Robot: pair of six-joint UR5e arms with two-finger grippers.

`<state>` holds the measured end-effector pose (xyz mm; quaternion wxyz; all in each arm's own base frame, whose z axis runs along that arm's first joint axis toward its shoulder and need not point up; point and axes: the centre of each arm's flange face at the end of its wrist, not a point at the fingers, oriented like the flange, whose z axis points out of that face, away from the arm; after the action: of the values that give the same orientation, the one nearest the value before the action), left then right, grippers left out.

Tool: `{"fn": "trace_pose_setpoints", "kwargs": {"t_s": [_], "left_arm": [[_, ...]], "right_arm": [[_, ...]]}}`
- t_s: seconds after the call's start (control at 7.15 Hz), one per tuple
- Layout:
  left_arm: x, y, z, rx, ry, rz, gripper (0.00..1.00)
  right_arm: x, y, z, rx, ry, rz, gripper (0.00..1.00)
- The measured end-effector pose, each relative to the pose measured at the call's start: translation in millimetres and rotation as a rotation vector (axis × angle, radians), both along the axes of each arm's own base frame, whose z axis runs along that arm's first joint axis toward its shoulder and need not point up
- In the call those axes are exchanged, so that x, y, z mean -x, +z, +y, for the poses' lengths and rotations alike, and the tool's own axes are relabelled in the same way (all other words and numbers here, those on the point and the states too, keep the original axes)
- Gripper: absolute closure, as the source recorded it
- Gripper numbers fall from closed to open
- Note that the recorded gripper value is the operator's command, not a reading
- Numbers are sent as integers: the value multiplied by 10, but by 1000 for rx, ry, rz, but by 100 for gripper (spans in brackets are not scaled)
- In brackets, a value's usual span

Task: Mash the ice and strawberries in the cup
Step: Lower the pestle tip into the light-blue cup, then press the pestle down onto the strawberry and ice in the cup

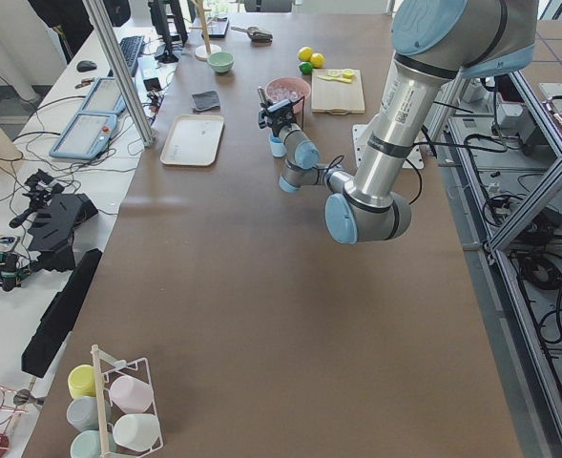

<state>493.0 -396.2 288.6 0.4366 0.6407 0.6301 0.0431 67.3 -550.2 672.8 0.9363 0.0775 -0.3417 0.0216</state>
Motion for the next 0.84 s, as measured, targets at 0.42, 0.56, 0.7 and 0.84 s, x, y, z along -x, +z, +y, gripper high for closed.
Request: {"fn": "trace_pose_setpoints", "kwargs": {"t_s": [0.42, 0.56, 0.7, 0.84], "left_arm": [[-97, 62, 4, -15, -36, -42, 100], [-125, 99, 4, -14, -37, -50, 100], [-115, 76, 4, -17, -37, -43, 100], [-68, 2, -3, -21, -39, -25, 100]], "right_arm": [[0, 4, 10, -2, -3, 1, 0], [0, 5, 9, -3, -5, 1, 0], [-1, 11, 8, -2, -5, 2, 0], [0, 12, 6, -2, -6, 2, 0]]}}
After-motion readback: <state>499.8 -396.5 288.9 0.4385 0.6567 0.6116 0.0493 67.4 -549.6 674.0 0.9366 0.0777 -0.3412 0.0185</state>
